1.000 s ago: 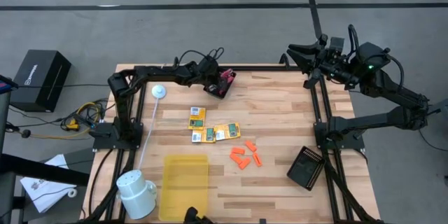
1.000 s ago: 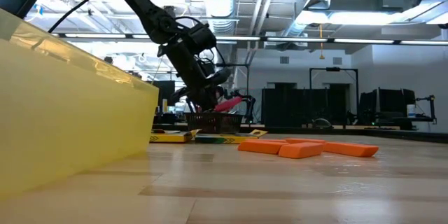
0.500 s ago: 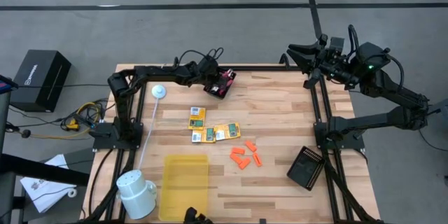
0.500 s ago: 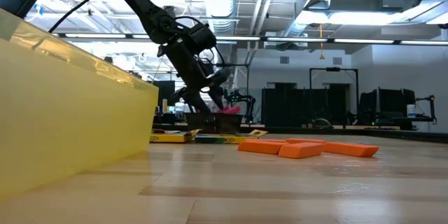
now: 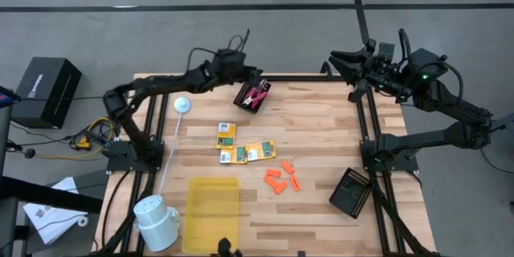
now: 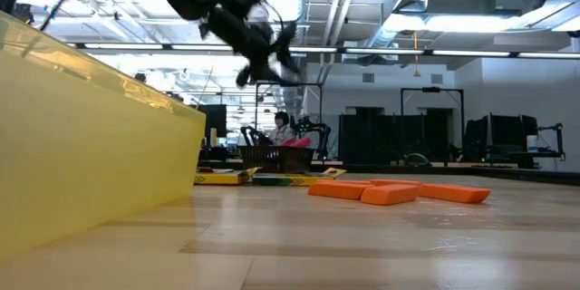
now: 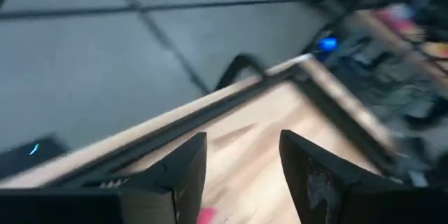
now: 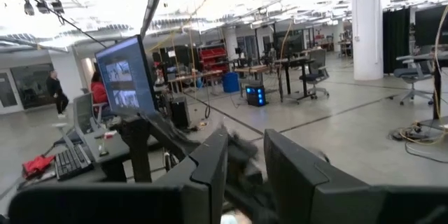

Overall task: Pick & Place School Supplies
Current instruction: Put the yellow crayon box into the yellow bin

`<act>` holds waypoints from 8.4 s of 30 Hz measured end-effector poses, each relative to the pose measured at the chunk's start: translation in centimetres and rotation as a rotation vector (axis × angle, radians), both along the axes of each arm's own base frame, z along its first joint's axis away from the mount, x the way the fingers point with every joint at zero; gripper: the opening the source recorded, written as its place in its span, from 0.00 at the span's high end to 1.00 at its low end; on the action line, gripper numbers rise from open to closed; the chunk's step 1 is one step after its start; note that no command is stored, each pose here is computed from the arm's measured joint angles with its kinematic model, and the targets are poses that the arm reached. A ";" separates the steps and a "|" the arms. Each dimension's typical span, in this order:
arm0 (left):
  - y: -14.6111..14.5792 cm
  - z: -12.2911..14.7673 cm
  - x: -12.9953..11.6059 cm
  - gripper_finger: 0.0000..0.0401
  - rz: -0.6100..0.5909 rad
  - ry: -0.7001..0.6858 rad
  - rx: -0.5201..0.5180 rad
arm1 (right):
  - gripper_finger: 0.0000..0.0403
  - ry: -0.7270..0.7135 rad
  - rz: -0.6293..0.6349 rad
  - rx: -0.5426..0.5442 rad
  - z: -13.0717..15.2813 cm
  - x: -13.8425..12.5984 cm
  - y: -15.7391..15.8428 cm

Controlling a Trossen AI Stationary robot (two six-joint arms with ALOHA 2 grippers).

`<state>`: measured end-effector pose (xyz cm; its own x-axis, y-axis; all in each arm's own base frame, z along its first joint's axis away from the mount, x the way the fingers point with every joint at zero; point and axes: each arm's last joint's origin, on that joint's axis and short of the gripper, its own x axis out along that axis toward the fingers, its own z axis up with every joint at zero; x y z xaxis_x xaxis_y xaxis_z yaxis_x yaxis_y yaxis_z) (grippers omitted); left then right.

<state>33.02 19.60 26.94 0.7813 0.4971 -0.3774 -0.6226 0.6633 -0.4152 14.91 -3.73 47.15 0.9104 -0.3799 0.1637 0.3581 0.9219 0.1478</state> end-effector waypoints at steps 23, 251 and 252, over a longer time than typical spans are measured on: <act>-21.1 8.8 -0.5 0.70 -0.810 -0.228 0.122 | 0.78 -0.015 0.149 0.130 -0.6 2.4 0.3; -7.3 -4.0 -13.6 0.75 -0.233 0.066 -0.056 | 0.97 0.544 1.068 0.871 -24.1 33.8 15.0; -7.3 -4.0 -13.6 0.75 -0.231 0.064 -0.058 | 0.94 0.543 1.070 0.868 -24.1 33.8 14.9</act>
